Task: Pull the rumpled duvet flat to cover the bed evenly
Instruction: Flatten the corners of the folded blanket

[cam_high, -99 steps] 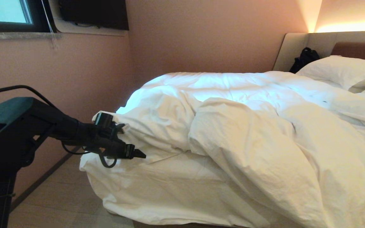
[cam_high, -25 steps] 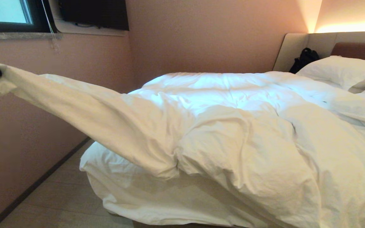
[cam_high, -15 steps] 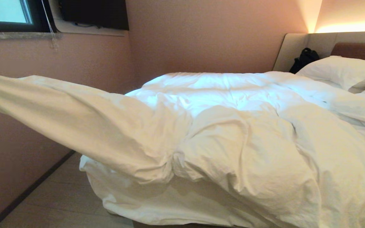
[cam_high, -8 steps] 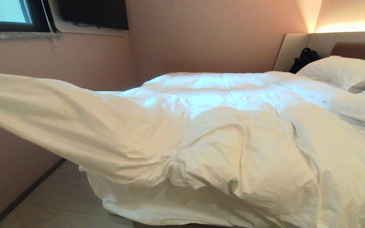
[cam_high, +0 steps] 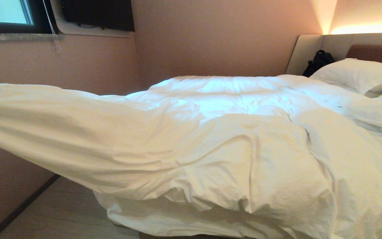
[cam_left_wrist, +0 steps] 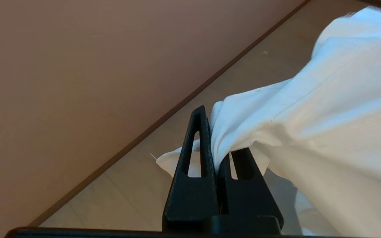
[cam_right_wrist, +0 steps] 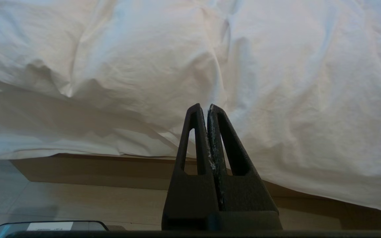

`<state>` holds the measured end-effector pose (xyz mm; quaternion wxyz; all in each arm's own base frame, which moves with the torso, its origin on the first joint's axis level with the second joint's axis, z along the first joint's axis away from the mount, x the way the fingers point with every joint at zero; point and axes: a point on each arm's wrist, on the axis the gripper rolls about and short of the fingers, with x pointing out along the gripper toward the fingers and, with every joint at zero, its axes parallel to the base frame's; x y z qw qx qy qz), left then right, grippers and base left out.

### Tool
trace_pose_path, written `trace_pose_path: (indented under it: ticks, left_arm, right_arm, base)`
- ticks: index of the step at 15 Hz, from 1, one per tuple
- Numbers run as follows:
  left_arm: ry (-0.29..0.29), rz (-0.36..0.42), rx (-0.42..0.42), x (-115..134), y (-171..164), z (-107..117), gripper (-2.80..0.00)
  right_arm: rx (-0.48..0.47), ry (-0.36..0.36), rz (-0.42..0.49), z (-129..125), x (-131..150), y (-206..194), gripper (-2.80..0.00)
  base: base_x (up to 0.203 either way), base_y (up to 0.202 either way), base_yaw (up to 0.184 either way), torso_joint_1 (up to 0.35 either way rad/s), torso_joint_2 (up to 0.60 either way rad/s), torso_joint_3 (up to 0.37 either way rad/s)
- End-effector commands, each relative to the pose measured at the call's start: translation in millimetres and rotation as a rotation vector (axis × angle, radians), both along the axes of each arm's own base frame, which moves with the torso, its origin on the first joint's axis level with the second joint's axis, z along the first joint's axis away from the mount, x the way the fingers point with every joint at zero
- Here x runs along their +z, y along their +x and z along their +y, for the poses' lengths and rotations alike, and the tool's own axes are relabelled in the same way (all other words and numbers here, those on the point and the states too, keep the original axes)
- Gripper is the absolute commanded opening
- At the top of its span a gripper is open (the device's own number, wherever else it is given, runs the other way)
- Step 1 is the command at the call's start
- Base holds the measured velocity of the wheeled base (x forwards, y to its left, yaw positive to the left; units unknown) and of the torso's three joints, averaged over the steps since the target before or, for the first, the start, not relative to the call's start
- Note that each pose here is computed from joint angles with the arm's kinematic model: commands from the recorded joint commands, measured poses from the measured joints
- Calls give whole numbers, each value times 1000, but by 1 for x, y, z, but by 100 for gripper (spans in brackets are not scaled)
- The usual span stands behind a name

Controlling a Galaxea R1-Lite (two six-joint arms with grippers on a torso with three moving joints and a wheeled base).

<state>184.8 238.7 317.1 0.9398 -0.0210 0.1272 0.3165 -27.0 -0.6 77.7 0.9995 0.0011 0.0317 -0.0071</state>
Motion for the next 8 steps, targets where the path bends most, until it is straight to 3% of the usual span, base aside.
trace_pose_path:
  ticks: [1,8]
  left_arm:
    - [-11,9,7,-4,1,6,-280]
    - [4,71,-18,-15,1,5,-280]
  right_arm:
    - [0,0,-1,0,0,0,-280]
    - [0,0,1,0,0,0,-280]
  base:
    - [0,0,0,0,0,0]
    - [0,0,0,0,0,0]
